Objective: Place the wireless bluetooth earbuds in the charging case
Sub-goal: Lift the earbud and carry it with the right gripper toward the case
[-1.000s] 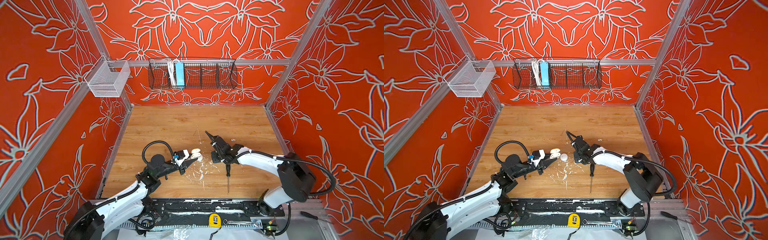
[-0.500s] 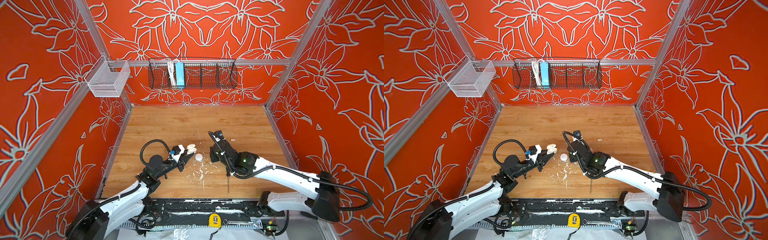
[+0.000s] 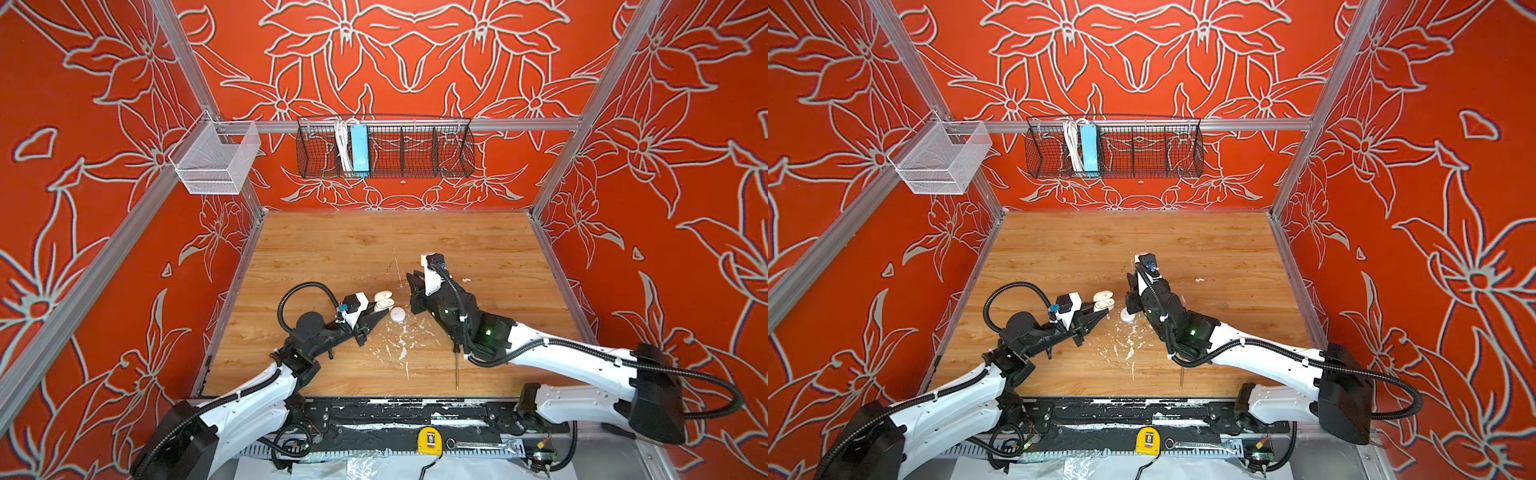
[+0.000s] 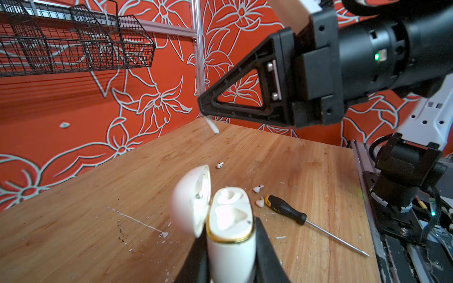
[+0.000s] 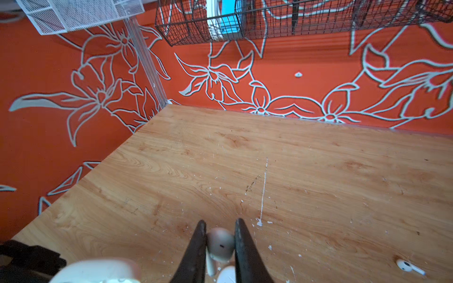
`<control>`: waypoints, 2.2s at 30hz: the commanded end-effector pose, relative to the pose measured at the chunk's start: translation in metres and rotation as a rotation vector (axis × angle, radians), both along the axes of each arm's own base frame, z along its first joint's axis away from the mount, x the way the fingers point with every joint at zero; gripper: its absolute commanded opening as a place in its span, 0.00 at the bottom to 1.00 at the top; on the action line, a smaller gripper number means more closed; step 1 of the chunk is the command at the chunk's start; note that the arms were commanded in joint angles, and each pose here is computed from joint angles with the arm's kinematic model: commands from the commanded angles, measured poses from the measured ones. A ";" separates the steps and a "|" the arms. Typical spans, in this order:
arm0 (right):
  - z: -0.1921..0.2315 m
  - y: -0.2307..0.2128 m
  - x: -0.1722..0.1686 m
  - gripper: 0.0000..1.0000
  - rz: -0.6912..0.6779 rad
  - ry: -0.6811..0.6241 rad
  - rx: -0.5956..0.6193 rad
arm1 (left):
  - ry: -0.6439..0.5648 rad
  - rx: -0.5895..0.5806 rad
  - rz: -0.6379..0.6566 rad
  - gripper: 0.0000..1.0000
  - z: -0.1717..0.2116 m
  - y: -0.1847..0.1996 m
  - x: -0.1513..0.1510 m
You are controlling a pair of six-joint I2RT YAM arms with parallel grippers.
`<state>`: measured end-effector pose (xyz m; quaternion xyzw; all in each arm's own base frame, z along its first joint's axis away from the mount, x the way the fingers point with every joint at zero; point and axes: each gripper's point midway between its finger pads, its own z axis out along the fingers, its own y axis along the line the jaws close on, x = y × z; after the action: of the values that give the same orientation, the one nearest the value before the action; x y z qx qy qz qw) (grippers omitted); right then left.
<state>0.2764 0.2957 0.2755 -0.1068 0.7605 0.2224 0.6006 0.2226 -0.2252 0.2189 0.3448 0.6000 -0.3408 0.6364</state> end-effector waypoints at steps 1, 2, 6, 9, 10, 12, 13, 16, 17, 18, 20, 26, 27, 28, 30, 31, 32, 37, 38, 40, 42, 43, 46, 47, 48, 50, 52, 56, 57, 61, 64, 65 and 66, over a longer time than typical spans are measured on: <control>0.028 0.019 -0.012 0.16 0.095 -0.092 0.090 | -0.043 -0.055 -0.052 0.00 0.017 -0.004 -0.008; 0.032 0.022 -0.017 0.16 0.108 -0.107 0.094 | -0.044 -0.062 -0.058 0.00 0.018 -0.004 -0.010; 0.045 0.031 -0.035 0.16 0.145 -0.162 0.109 | -0.047 -0.080 -0.053 0.00 0.020 -0.002 -0.011; 0.054 0.037 -0.050 0.15 0.188 -0.188 0.137 | -0.058 -0.089 -0.052 0.00 0.022 -0.001 -0.013; 0.057 0.038 -0.055 0.15 0.200 -0.194 0.146 | -0.062 -0.090 -0.050 0.00 0.023 -0.001 -0.014; 0.062 0.038 -0.064 0.15 0.216 -0.208 0.162 | -0.064 -0.091 -0.042 0.00 0.022 0.001 -0.013; 0.063 0.037 -0.068 0.15 0.224 -0.213 0.166 | -0.067 -0.091 -0.040 0.00 0.022 0.001 -0.014; 0.064 0.028 -0.080 0.15 0.251 -0.220 0.210 | -0.079 -0.097 -0.040 0.00 0.023 0.002 -0.015; 0.062 0.025 -0.083 0.15 0.266 -0.222 0.228 | -0.085 -0.099 -0.046 0.00 0.024 0.002 -0.017; 0.060 0.023 -0.086 0.15 0.278 -0.227 0.243 | -0.091 -0.099 -0.051 0.00 0.025 0.002 -0.019; 0.053 0.020 -0.091 0.14 0.297 -0.226 0.259 | -0.108 -0.096 -0.075 0.00 0.028 0.000 -0.024; 0.045 0.021 -0.111 0.14 0.416 -0.246 0.360 | -0.203 -0.085 -0.212 0.00 0.033 -0.011 -0.052; 0.044 0.021 -0.114 0.14 0.432 -0.251 0.378 | -0.205 -0.085 -0.215 0.00 0.033 -0.011 -0.054; 0.045 0.021 -0.116 0.14 0.442 -0.254 0.394 | -0.207 -0.085 -0.215 0.00 0.033 -0.011 -0.054; 0.044 0.019 -0.119 0.13 0.452 -0.251 0.420 | -0.209 -0.086 -0.211 0.00 0.034 -0.011 -0.054; 0.044 0.020 -0.120 0.13 0.454 -0.252 0.431 | -0.214 -0.086 -0.214 0.00 0.034 -0.011 -0.055; 0.044 0.021 -0.121 0.13 0.458 -0.252 0.440 | -0.219 -0.086 -0.217 0.00 0.035 -0.011 -0.056; 0.043 0.026 -0.126 0.11 0.470 -0.257 0.450 | -0.245 -0.087 -0.235 0.00 0.038 -0.011 -0.063; 0.043 0.025 -0.126 0.11 0.464 -0.257 0.450 | -0.245 -0.088 -0.232 0.00 0.039 -0.011 -0.063; 0.042 0.026 -0.125 0.11 0.455 -0.257 0.445 | -0.242 -0.082 -0.234 0.00 0.038 -0.012 -0.063; 0.041 0.028 -0.124 0.11 0.453 -0.260 0.437 | -0.238 -0.080 -0.231 0.00 0.037 -0.013 -0.062; 0.040 0.029 -0.125 0.11 0.455 -0.262 0.433 | -0.237 -0.078 -0.231 0.00 0.037 -0.013 -0.062; 0.036 0.030 -0.124 0.11 0.447 -0.270 0.420 | -0.237 -0.076 -0.229 0.00 0.036 -0.013 -0.061; 0.035 0.029 -0.124 0.12 0.444 -0.274 0.420 | -0.237 -0.076 -0.228 0.00 0.037 -0.013 -0.061; 0.035 0.028 -0.123 0.11 0.440 -0.278 0.420 | -0.239 -0.077 -0.228 0.00 0.037 -0.013 -0.061; 0.033 0.026 -0.123 0.12 0.434 -0.284 0.416 | -0.237 -0.076 -0.228 0.00 0.037 -0.013 -0.061; 0.033 0.025 -0.122 0.11 0.427 -0.286 0.410 | -0.232 -0.074 -0.228 0.00 0.037 -0.013 -0.061; 0.031 0.019 -0.118 0.11 0.396 -0.288 0.404 | -0.210 -0.066 -0.201 0.00 0.034 -0.013 -0.054; 0.030 0.017 -0.117 0.11 0.383 -0.285 0.400 | -0.206 -0.066 -0.199 0.00 0.034 -0.014 -0.053; 0.030 0.010 -0.113 0.11 0.351 -0.267 0.388 | -0.184 -0.066 -0.197 0.00 0.034 -0.015 -0.050; 0.033 0.007 -0.115 0.11 0.355 -0.265 0.386 | -0.171 -0.053 -0.186 0.00 0.031 -0.016 -0.046; 0.034 0.006 -0.116 0.11 0.358 -0.266 0.386 | -0.166 -0.047 -0.180 0.00 0.030 -0.016 -0.044; 0.034 0.006 -0.115 0.11 0.356 -0.266 0.387 | -0.164 -0.044 -0.174 0.00 0.029 -0.016 -0.043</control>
<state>0.1601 0.3054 0.3105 -0.1531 0.5832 0.4595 0.6522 0.1767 -0.2393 0.2365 0.4102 0.5131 -0.3829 0.6496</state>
